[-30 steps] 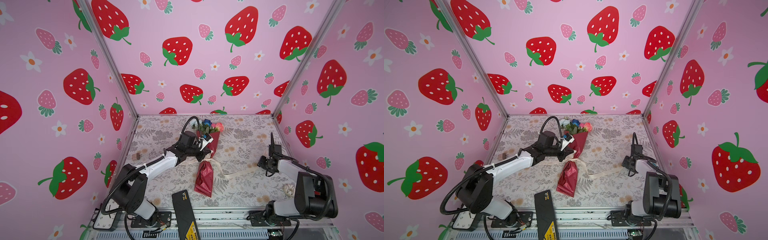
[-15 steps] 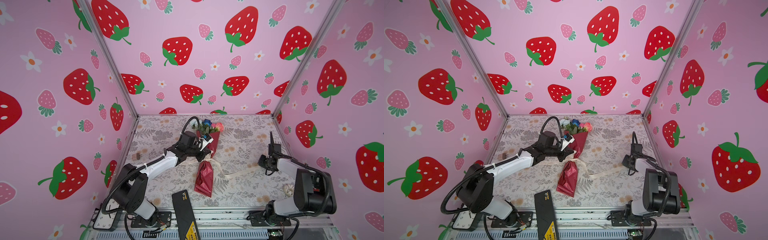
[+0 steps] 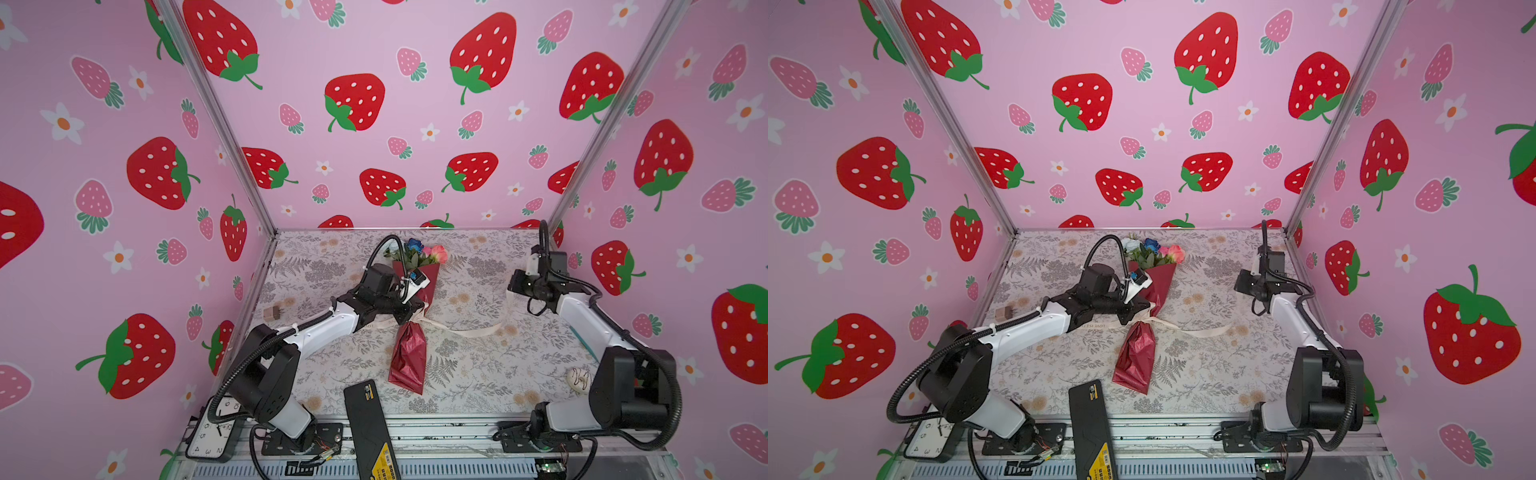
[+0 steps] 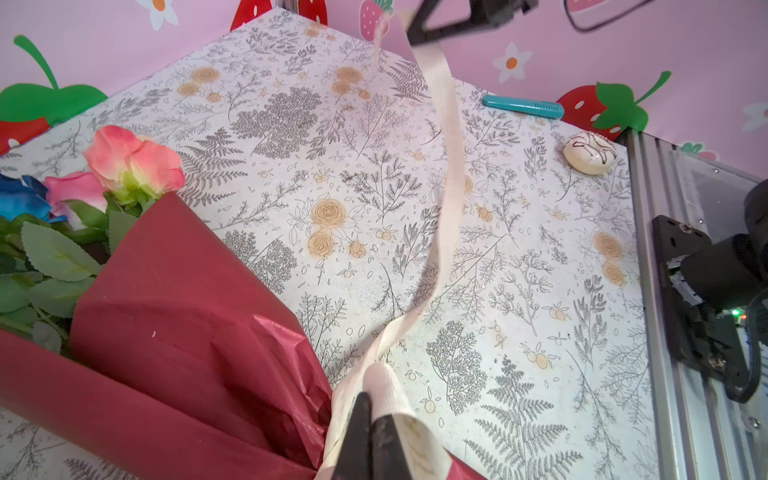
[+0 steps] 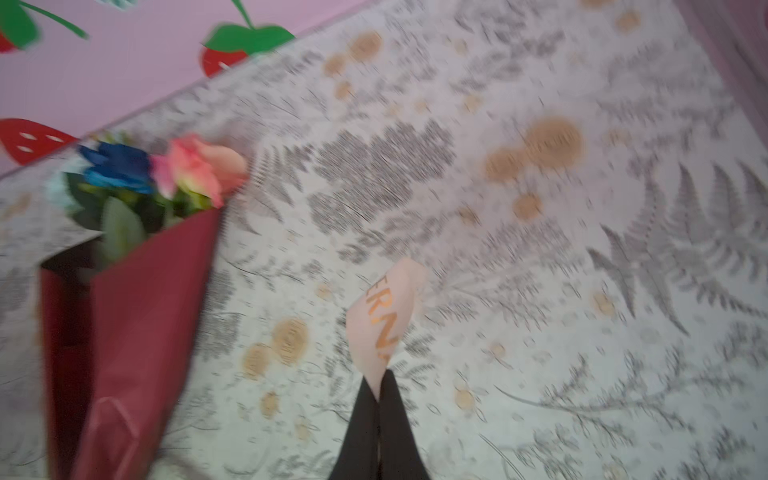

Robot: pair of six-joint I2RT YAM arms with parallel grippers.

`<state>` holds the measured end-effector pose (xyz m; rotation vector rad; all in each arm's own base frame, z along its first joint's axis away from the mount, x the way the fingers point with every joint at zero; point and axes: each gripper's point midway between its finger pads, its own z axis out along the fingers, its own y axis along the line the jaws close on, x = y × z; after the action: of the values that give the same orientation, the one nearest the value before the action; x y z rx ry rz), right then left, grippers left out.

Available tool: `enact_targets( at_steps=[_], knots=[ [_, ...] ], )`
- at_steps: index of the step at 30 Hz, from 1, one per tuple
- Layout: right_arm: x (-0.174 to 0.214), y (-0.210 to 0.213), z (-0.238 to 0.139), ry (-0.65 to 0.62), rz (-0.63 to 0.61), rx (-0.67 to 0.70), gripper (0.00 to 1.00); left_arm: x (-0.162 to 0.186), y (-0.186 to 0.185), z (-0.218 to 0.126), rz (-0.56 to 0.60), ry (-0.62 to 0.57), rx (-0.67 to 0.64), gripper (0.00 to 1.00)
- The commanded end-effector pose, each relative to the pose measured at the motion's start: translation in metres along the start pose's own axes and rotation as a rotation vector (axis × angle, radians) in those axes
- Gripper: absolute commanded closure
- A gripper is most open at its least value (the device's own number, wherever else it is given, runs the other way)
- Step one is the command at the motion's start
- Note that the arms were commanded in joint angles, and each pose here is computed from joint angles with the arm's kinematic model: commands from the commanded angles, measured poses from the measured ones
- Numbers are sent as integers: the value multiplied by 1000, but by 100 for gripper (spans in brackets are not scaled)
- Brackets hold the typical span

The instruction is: Tie the bouquet of fake flowers

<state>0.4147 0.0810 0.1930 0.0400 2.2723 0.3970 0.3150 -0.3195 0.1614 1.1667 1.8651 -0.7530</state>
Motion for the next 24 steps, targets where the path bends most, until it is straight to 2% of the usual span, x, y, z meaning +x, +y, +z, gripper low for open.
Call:
enact_targets(
  at_steps=[1,13,24],
  knots=[
    [-19,52,-9,-4,-108,-129,100,-11,-5,0,102,-58,-9,100],
    [-66,219,1,-38,-295,-464,100,-4,-21,5,296,-83,-96,100],
    [-45,318,10,66,-404,-642,100,3,-27,-2,454,-89,-202,100]
  ],
)
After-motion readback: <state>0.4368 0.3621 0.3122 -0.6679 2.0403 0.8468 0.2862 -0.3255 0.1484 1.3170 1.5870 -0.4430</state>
